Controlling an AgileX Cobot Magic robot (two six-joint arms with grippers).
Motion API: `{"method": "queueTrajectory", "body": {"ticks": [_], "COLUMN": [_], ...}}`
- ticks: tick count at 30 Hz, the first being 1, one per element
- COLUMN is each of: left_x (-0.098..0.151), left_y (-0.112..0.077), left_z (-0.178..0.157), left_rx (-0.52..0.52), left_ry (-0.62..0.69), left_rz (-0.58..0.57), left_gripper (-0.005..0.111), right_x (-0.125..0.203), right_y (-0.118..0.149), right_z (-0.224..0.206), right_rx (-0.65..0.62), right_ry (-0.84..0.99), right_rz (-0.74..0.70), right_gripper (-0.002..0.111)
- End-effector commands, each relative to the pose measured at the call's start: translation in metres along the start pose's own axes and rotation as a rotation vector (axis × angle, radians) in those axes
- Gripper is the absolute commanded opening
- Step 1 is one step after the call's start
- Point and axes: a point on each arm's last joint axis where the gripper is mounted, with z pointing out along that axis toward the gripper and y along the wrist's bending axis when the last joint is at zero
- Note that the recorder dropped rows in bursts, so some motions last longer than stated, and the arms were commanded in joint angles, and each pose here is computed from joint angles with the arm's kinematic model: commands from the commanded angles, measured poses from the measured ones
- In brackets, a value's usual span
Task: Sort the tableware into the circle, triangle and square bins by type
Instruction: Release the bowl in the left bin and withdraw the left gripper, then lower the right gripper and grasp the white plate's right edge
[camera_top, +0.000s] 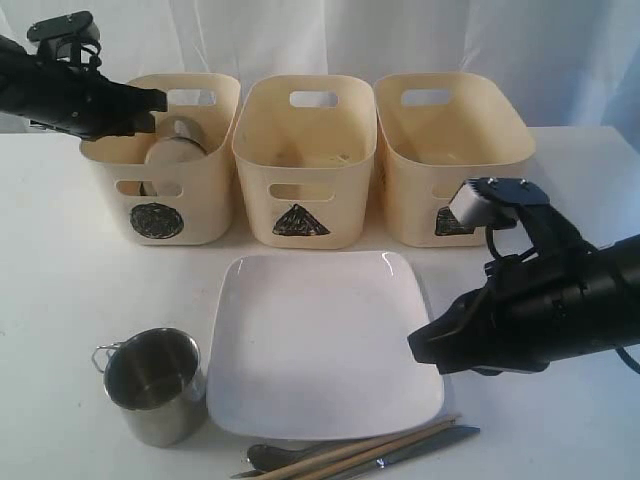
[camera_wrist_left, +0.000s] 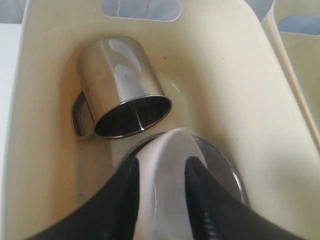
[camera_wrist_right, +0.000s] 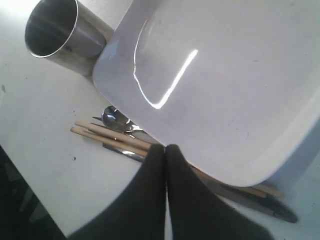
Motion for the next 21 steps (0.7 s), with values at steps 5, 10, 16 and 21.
{"method": "queueTrajectory", "body": {"ticks": [5, 10, 16, 21], "left_x": [-0.006, -0.026, -0.033, -0.03], "left_y": [-0.005, -0.019, -0.037, -0.051], "left_z": [-0.009, -0.048, -0.106, -0.142], "left_rx": [0.018, 0.041, 0.05, 0.114], "left_ry": [-0.013, -0.08, -0.021, 0.05], "left_rz": [-0.004, 0.054, 0.275, 0.313], "left_gripper": [0.042, 0.029, 0.0, 0.0], "right_x": [0.0, -0.003, -0.005, -0.005], "right_y": [-0.001, -0.013, -0.02, -0.022], "right_z": [0.0, -0.002, -0.003, -0.004], "right_rx": [0.017, 0.138, 0.207, 0.241], "right_ry": [-0.01, -0.063, -0.101, -0.091], "right_rz": [0.006, 0.186, 0.286, 0.236], "right_gripper": [0.0, 0.0, 0.0, 0.002]}}
